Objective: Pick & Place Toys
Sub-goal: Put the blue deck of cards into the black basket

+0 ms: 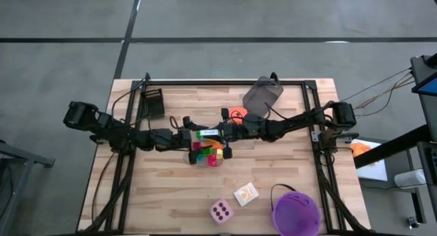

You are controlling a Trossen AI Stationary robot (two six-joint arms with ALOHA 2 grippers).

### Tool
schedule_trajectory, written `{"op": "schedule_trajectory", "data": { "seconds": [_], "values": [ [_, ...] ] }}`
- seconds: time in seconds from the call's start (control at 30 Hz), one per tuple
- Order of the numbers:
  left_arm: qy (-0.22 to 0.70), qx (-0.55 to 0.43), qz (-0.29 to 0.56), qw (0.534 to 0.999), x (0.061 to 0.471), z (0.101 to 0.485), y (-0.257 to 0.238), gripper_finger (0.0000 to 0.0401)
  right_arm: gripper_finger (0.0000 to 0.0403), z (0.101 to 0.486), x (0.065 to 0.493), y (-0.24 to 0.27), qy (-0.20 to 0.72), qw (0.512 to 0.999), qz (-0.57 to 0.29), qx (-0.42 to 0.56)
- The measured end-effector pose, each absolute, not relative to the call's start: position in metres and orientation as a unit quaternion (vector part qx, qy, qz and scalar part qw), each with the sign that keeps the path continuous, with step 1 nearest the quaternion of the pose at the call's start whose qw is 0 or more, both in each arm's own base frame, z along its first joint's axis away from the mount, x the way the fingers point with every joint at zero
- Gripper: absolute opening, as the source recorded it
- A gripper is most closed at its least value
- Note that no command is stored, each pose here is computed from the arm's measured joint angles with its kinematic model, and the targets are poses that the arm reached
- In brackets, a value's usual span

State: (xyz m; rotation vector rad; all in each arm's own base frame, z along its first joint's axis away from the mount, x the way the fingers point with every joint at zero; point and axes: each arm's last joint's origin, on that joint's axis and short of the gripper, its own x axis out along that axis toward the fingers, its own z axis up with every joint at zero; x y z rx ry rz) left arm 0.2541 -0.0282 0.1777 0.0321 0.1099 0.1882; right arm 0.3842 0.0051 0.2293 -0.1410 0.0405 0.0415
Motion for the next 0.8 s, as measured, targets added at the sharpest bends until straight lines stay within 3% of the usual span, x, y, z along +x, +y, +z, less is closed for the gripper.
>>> {"op": "schedule_trajectory", "data": {
  "seconds": [0.13,0.27,0.47,0.7,0.8],
  "values": [
    [0.053,0.019,0.094,0.994,0.2540,0.1781,-0.0281,0.0367,0.0059,0.2270,0.3841,0.0051,0.032,0.997,0.022,-0.070],
    [0.048,0.017,0.094,0.994,0.2541,0.1791,-0.0283,0.0326,0.0059,0.2270,0.3841,0.0051,0.032,0.997,0.022,-0.070],
    [0.048,0.018,0.095,0.994,0.2541,0.1790,-0.0282,0.0223,0.0059,0.2266,0.3840,0.0053,0.034,0.997,0.024,-0.067],
    [0.054,0.026,0.089,0.994,0.2539,0.1778,-0.0286,0.0061,0.0059,0.2248,0.3843,0.0059,0.039,0.997,0.035,-0.064],
    [0.059,0.028,0.089,0.994,0.2536,0.1769,-0.0288,0.0060,0.0064,0.2246,0.3842,0.0058,0.039,0.997,0.034,-0.064]
  ]
}}
